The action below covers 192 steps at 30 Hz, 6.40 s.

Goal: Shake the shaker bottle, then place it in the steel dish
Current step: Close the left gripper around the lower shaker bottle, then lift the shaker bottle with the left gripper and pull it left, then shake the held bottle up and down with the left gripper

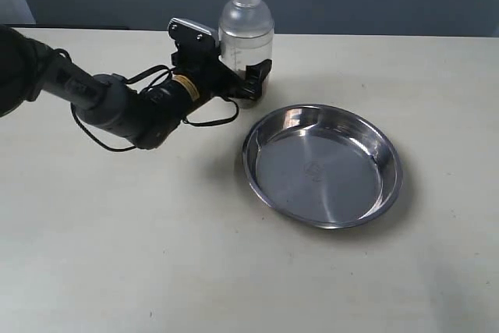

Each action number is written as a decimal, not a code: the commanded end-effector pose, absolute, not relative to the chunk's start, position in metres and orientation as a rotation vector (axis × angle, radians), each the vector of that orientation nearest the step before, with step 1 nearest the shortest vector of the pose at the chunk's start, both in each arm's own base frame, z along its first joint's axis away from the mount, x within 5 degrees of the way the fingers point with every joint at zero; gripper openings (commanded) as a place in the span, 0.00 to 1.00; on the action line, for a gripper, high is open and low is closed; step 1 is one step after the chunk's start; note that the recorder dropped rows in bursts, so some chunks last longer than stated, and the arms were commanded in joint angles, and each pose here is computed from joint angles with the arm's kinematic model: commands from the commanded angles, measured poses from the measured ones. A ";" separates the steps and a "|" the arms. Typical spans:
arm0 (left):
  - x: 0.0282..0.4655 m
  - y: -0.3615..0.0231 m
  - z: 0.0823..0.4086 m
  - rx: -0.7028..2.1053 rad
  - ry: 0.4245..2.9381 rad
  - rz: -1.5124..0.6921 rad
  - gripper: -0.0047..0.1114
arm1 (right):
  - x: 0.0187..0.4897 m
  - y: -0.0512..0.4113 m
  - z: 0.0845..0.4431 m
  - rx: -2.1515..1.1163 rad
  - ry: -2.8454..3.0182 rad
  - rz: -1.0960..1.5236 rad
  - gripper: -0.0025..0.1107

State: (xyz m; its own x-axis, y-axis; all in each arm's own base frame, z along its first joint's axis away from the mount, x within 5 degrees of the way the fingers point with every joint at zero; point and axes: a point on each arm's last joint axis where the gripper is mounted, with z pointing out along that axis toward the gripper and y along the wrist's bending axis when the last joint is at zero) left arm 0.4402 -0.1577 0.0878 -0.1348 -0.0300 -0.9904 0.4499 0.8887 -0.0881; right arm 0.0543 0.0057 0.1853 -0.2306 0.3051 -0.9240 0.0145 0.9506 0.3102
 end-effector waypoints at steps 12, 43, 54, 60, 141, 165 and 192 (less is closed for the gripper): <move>0.454 -0.160 0.085 0.311 1.705 -0.413 0.84 | 0.054 0.006 0.186 0.229 1.778 0.268 0.02; 0.474 -0.169 0.082 0.329 1.604 -0.437 0.84 | 0.054 0.006 0.186 0.229 1.778 0.268 0.02; 0.479 -0.172 0.058 0.360 1.665 -0.430 0.84 | 0.054 0.006 0.186 0.229 1.778 0.268 0.02; 0.479 -0.173 0.061 0.354 1.616 -0.444 0.84 | 0.054 0.006 0.186 0.229 1.778 0.268 0.02; 0.193 -0.049 0.268 0.191 1.677 -0.201 0.04 | 0.054 0.006 0.186 0.229 1.778 0.268 0.02; 0.174 -0.059 0.214 0.172 1.968 -0.177 0.04 | 0.054 0.006 0.186 0.229 1.778 0.268 0.02; 0.143 -0.092 0.221 0.441 1.894 -0.411 0.04 | 0.054 0.006 0.186 0.229 1.778 0.268 0.02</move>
